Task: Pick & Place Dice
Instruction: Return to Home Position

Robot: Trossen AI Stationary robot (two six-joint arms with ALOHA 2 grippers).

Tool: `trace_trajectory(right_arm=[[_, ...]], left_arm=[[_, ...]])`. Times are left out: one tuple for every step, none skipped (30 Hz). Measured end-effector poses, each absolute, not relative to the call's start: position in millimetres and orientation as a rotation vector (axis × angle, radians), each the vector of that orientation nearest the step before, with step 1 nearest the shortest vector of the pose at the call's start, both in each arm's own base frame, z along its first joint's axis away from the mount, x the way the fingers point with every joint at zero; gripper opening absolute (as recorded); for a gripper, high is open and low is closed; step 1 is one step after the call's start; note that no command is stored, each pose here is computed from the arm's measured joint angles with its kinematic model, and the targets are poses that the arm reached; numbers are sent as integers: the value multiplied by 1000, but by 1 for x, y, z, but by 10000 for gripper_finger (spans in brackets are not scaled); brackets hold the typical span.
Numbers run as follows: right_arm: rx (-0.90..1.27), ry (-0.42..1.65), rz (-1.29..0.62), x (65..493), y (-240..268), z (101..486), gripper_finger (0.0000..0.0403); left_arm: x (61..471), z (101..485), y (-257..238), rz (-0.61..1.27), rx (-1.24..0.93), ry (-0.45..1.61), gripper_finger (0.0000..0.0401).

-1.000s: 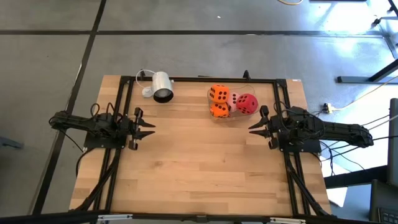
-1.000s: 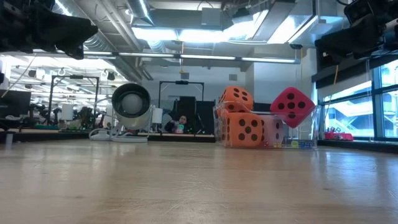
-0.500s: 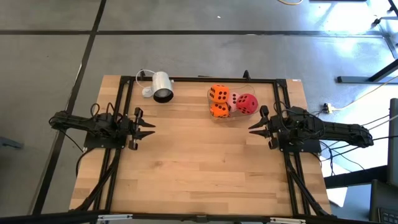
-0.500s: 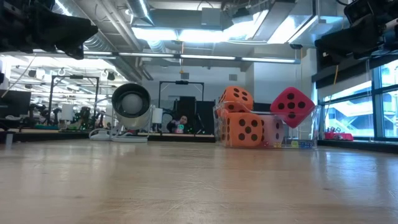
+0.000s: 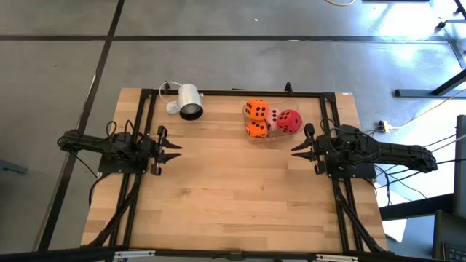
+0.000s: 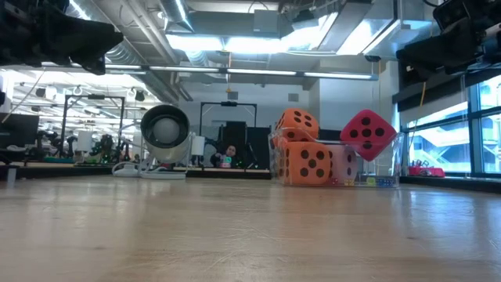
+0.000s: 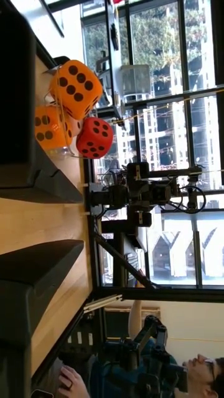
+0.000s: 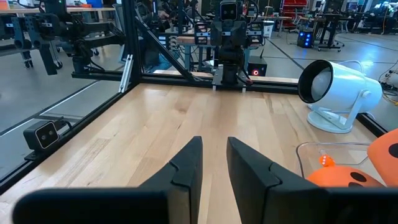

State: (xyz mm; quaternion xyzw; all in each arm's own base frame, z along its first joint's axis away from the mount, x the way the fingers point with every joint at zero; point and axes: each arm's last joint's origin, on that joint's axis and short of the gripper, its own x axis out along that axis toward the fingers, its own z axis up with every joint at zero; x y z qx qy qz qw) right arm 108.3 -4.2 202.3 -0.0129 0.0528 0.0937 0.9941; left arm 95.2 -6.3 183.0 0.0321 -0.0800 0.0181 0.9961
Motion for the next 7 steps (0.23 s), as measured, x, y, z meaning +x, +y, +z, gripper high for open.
trace_trajectory(right_arm=[[-26,106,188,108,-4,202,75],[-26,106,188,108,-4,202,75],[-26,106,188,108,-4,202,75],[-26,106,188,108,-4,202,75],[-26,106,188,108,-4,202,75],[-26,106,188,108,-4,202,75],[-26,106,188,108,-4,202,75]], left_arm=[[95,183,-6,36,63,-160,101],[95,183,-6,36,63,-160,102],[95,183,-6,36,64,-160,102],[95,183,-6,36,64,-161,102],[95,183,-6,36,63,-161,102],[95,183,-6,36,63,-160,101],[95,183,-6,36,63,-160,100]])
